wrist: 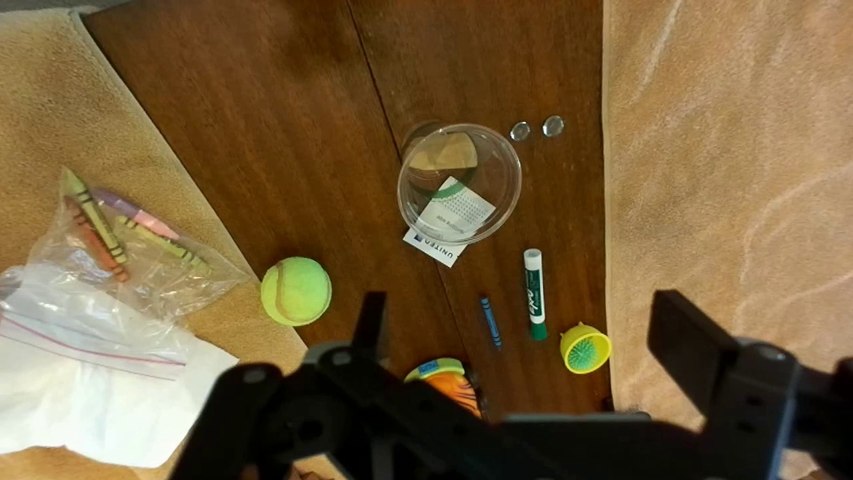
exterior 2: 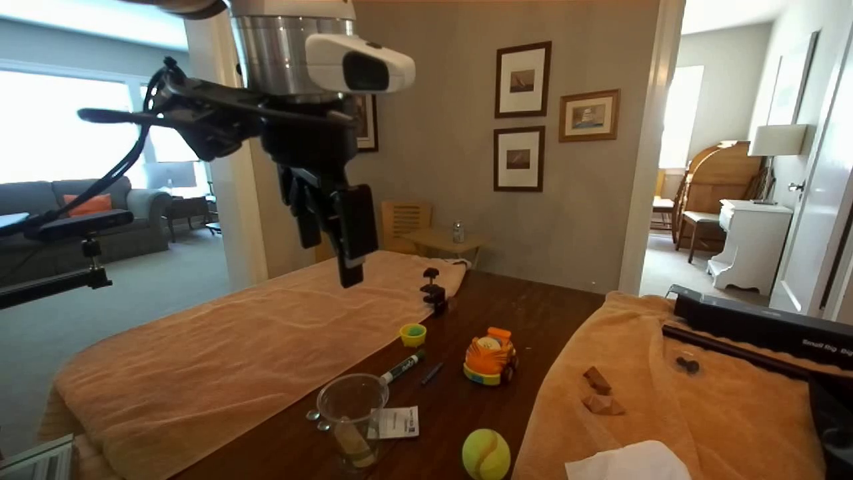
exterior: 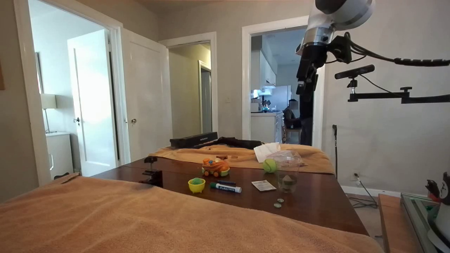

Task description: Move the clear cup to the back of the table.

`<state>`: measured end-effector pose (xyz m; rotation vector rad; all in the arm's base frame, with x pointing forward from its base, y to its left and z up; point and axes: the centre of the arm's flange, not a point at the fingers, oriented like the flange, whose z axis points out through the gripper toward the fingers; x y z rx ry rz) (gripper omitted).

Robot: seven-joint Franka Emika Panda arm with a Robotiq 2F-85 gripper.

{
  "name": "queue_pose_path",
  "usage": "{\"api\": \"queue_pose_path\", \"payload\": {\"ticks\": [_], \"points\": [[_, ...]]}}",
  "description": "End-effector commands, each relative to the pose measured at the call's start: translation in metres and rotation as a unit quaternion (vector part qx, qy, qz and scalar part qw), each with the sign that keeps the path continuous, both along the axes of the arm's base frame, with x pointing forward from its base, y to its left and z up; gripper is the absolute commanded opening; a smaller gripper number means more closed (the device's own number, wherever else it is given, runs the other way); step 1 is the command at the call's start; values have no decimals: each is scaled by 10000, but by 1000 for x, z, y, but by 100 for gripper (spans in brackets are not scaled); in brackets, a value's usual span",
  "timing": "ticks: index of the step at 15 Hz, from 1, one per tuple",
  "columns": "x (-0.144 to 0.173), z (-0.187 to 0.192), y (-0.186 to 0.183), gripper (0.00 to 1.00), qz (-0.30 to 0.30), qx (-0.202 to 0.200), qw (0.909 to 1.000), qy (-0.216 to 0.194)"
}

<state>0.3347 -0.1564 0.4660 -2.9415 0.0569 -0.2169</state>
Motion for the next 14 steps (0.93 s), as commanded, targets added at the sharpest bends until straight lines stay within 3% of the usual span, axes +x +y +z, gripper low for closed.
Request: {"api": "queue_pose_path", "payload": {"ticks": [1, 14], "points": [[20, -27, -3, 100, -146, 11, 9998, 165], [54, -148, -7, 100, -248, -420, 9965, 674]]}}
